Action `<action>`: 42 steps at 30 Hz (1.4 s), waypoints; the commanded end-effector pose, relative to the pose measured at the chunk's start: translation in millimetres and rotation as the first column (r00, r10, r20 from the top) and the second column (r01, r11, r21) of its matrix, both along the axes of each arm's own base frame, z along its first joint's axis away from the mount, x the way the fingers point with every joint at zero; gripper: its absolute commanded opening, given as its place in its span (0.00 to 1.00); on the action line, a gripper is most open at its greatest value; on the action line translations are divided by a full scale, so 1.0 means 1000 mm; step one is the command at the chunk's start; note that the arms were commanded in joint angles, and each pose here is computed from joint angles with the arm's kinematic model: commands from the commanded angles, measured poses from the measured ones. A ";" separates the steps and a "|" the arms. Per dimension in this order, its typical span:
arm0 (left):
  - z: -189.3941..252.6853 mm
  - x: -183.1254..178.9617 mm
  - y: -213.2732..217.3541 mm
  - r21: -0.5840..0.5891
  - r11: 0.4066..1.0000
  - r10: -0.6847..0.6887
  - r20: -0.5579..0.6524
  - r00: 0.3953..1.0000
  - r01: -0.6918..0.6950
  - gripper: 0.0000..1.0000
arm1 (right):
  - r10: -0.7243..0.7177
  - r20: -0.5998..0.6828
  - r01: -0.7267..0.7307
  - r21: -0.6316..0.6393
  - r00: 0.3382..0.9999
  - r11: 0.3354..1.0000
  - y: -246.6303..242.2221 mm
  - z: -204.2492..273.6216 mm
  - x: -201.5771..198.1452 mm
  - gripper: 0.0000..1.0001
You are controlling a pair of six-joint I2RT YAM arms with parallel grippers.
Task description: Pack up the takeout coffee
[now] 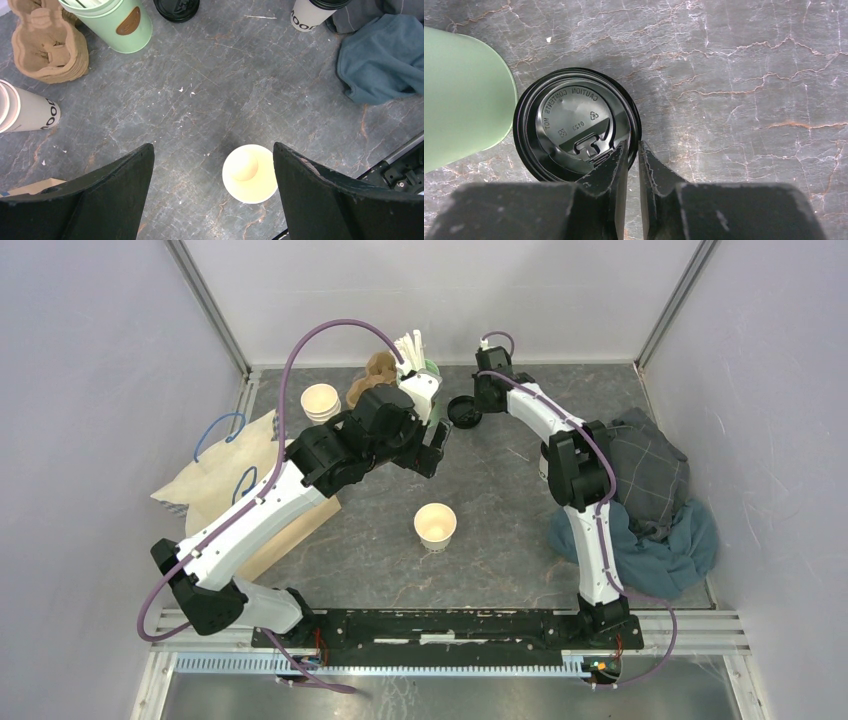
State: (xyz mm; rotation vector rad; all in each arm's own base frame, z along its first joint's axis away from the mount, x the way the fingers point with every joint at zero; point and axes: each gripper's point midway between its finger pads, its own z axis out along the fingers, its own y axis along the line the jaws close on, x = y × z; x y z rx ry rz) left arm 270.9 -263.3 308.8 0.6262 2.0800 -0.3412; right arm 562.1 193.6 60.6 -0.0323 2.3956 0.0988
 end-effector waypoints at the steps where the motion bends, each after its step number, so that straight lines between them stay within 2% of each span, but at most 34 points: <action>1: 0.009 0.003 0.001 0.011 0.999 -0.031 0.044 0.999 0.030 0.94 | -0.026 0.050 0.027 -0.002 0.998 1.000 -0.003 0.014 0.014 0.17; 12: 0.011 0.003 0.001 0.010 0.999 -0.032 0.046 0.998 0.032 0.94 | -0.056 0.062 0.056 -0.003 0.997 0.998 -0.010 0.023 0.017 0.00; 19: 0.012 0.002 0.001 0.008 0.999 -0.035 0.047 0.998 0.034 0.94 | -0.074 0.070 0.073 0.009 0.995 0.997 -0.012 0.034 0.016 0.00; 25: 0.011 0.002 0.003 0.013 0.999 -0.033 0.051 0.998 0.032 0.94 | -0.113 0.057 0.103 0.153 0.992 0.983 -0.010 0.062 0.005 0.00; 30: 0.013 0.003 0.000 0.004 0.999 -0.038 0.055 0.998 0.038 0.94 | -0.100 0.003 0.097 0.210 0.995 0.973 -0.003 0.041 0.001 0.00; 36: 0.012 0.003 0.002 0.011 0.999 -0.037 0.055 0.998 0.036 0.94 | -0.101 0.004 0.097 0.229 0.995 0.968 0.001 0.037 0.007 0.00; 40: 0.013 0.003 0.002 0.011 0.999 -0.036 0.056 0.998 0.036 0.94 | -0.102 0.006 0.098 0.233 0.995 0.967 0.001 0.036 0.006 0.26; 42: 0.012 0.003 0.001 0.012 0.999 -0.038 0.055 0.998 0.038 0.94 | -0.097 0.002 0.094 0.232 0.995 0.968 0.001 0.032 0.007 0.32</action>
